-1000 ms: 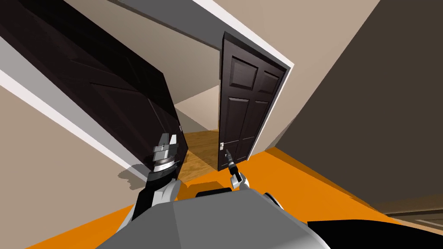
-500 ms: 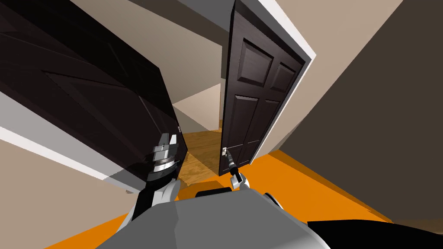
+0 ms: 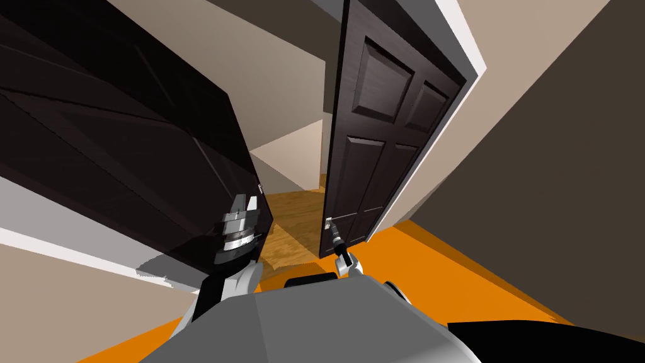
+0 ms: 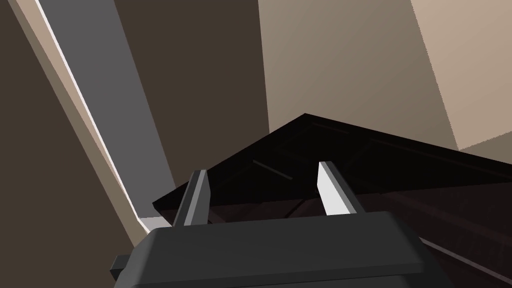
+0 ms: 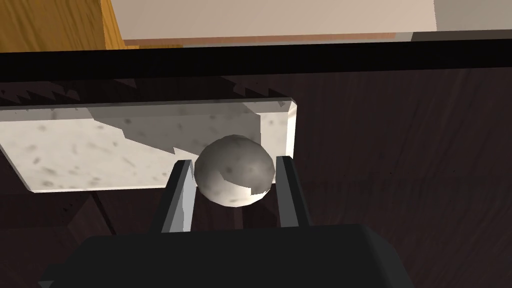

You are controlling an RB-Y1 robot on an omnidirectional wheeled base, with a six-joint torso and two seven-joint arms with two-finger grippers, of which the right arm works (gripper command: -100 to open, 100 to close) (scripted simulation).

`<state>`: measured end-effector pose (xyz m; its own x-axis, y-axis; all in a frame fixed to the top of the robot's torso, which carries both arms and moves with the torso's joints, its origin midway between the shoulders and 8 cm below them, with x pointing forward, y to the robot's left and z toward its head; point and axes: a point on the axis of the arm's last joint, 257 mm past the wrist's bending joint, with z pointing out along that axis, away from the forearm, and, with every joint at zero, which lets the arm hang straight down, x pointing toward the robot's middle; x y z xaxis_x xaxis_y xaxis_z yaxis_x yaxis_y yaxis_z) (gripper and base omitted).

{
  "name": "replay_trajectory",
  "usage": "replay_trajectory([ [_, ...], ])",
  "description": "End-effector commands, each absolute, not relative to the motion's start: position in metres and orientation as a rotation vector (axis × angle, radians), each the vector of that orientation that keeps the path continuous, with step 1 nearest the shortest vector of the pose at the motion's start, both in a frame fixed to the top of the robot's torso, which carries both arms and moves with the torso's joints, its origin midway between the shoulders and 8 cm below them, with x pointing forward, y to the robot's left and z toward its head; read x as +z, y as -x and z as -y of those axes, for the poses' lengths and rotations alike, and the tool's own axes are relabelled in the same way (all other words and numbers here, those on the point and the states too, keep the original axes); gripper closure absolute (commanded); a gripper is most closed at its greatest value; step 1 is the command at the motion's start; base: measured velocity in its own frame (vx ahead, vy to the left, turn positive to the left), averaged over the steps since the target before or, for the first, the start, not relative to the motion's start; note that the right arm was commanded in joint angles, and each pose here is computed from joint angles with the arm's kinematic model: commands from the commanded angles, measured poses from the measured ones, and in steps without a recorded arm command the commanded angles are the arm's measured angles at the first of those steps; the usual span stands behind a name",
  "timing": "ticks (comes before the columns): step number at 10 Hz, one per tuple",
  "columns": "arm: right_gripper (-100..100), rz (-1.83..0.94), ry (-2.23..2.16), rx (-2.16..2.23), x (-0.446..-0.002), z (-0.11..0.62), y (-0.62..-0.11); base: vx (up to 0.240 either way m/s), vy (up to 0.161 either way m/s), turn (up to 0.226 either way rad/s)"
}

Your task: Push the door open

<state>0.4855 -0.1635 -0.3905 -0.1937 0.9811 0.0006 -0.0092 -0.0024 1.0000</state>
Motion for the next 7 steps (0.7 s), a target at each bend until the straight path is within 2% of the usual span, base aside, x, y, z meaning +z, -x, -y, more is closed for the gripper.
replay_trajectory([
  [1, 100, -1.344, -1.106, 1.356, -0.391, 0.164, -0.485, -0.016, -0.007, 0.004],
  [4, 100, -1.344, -1.106, 1.356, -0.391, 0.164, -0.485, -0.006, -0.001, -0.002],
  [7, 100, -1.334, -1.118, 1.329, -0.393, 0.177, -0.485, 0.139, 0.058, -0.027],
])
